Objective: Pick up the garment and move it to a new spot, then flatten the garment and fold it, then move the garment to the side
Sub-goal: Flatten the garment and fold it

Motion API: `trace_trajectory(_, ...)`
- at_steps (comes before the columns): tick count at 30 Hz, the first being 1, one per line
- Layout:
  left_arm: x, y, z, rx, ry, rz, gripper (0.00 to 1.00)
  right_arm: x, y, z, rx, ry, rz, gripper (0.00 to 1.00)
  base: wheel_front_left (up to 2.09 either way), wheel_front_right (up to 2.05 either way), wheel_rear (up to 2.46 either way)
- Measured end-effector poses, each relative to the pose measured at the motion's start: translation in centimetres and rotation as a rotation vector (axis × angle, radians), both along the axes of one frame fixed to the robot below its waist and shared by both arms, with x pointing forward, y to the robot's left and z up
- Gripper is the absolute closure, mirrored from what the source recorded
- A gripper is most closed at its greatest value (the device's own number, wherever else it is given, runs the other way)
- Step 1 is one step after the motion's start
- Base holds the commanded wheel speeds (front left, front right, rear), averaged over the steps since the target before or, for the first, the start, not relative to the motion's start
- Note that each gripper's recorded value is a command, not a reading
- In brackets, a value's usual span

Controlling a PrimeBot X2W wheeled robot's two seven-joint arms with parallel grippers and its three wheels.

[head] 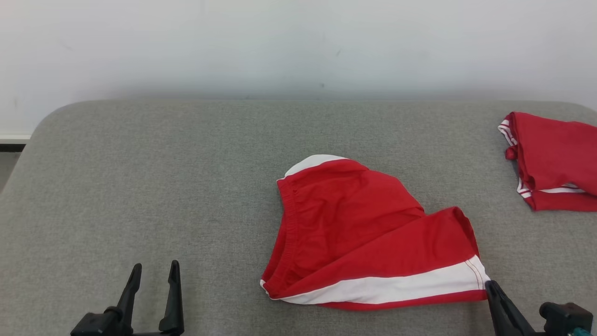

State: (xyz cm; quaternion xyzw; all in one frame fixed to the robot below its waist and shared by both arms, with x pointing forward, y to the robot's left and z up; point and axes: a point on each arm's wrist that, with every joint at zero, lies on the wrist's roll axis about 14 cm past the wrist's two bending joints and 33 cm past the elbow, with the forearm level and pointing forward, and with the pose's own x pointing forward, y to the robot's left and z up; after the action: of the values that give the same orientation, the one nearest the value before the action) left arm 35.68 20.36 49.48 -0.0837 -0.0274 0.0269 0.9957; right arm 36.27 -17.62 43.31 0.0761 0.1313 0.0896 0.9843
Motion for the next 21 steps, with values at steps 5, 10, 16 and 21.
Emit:
trace_trajectory(5,0.4,-0.6,0.0,0.002,0.0,-0.021,0.0,-0.5,-1.1,1.0,0.018,-0.057,-0.067,0.0,0.0,0.0,0.0)
trace_trajectory(10,0.3,-0.7,0.3,0.009,-0.01,-0.03,0.0,-0.6,-0.7,3.6,0.044,-0.169,-0.087,0.0,0.0,0.0,0.0)
trace_trajectory(16,0.0,-1.0,0.6,0.015,-0.018,-0.049,0.0,-0.9,0.2,6.3,0.066,-0.276,-0.086,0.0,0.0,0.0,0.0)
trace_trajectory(21,0.0,-2.8,0.2,0.05,-0.004,-0.121,0.0,-1.4,0.9,6.5,0.073,-0.29,-0.08,0.0,0.0,0.0,0.0)
